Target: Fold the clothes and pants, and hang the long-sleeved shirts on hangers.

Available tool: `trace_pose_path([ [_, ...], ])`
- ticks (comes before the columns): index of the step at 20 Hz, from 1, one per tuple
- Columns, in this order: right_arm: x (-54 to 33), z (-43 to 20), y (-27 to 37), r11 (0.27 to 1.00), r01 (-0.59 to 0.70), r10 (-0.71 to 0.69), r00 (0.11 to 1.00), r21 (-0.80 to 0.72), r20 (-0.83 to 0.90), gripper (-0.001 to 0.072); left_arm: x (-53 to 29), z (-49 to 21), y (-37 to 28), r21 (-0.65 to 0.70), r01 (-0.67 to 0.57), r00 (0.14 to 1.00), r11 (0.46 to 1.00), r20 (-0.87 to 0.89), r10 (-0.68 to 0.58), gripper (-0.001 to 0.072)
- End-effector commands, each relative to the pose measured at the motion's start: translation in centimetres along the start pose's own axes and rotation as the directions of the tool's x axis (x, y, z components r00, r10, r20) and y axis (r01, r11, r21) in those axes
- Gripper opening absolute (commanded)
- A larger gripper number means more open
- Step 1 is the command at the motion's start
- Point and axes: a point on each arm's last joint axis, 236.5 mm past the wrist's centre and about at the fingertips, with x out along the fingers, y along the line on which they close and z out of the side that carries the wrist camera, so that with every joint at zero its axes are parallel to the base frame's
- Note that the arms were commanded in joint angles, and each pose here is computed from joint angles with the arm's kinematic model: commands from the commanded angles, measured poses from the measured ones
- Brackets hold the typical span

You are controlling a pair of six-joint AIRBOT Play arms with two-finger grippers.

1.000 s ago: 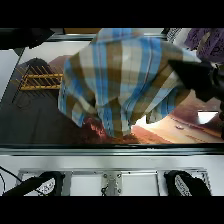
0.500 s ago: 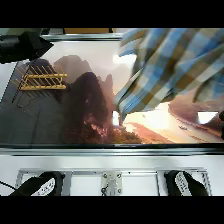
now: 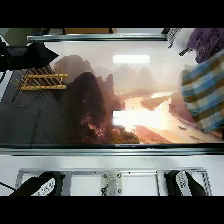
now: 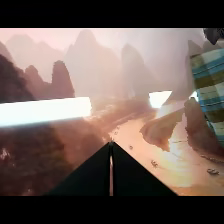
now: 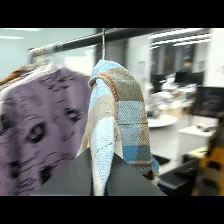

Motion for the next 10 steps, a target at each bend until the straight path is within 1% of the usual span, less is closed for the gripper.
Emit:
trace_pose_path([
  [1,-0.2,1.7,-4.1,0.986,0.162,-0.159,0.985,-0.039,0.066,0.0014,0.1,-0.2,0.0,-0.002,0.001,1.0,1.0,-0.008,-0.001,0.0015],
  [10,0.0,1.5,-3.7,0.989,0.148,-0.145,0.988,-0.033,0.058,0.0019,0.9,-1.4,-2.6,0.052,0.05,0.998,0.997,-0.043,-0.048,0.0015],
])
